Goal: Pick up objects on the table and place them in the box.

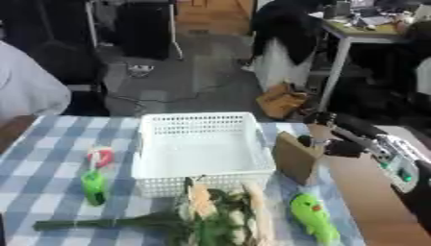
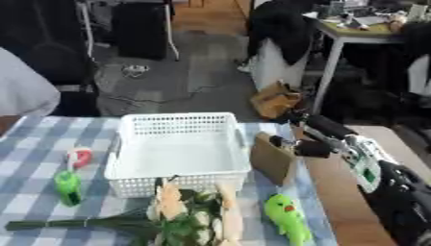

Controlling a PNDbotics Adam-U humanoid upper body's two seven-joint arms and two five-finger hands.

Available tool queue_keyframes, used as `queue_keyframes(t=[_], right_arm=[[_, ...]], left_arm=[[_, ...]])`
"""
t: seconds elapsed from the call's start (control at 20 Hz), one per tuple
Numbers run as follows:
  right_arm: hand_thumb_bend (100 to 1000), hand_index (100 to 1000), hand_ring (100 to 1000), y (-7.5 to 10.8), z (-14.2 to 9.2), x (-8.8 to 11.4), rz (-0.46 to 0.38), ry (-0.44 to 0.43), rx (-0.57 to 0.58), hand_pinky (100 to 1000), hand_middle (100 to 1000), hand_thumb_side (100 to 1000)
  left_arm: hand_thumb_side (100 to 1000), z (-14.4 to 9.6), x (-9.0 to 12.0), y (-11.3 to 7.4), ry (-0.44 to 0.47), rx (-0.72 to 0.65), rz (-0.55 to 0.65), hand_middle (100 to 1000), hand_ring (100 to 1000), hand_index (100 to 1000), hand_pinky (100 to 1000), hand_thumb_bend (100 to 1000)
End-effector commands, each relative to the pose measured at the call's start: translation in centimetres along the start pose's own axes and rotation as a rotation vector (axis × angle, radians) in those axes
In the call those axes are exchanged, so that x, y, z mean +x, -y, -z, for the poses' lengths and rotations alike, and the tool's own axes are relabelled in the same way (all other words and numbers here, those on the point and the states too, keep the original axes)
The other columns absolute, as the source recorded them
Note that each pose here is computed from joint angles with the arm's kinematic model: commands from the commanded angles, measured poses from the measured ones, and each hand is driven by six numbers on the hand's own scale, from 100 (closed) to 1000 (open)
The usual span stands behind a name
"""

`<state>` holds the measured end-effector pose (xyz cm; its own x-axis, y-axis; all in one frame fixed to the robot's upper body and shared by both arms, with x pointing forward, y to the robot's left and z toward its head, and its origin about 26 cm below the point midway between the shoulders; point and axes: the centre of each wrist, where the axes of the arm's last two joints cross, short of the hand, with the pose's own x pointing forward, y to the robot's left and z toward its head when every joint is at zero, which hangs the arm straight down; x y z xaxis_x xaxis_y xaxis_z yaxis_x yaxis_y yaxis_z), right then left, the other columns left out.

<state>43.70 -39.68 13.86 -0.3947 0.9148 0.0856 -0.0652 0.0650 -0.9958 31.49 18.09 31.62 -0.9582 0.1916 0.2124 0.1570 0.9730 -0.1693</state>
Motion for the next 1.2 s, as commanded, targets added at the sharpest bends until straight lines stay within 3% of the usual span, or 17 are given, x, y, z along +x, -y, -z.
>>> queue_keyframes(t=[0.05,0.5,1.2], right_arm=[[513,901,919,2.4,-0.6,-1.0,-0.089,-0.052,0.016,875,845,1000],[535,896,918,1.8,-0.7,-1.2,-0.107,-0.091,0.093,878,842,1000],[551,886,911,0.8,-1.4,-1.9,-0.1,-0.125,0.103,874,838,1000]], left_arm=[[977,0.7,0.6,0.5,0.036,-0.011,-0.019,775,813,876,670,100],[975,1.0,0.7,1.0,0.052,-0.011,-0.042,768,807,874,670,100],[973,1.6,0.9,1.8,0.085,-0.019,-0.081,760,805,871,669,100]])
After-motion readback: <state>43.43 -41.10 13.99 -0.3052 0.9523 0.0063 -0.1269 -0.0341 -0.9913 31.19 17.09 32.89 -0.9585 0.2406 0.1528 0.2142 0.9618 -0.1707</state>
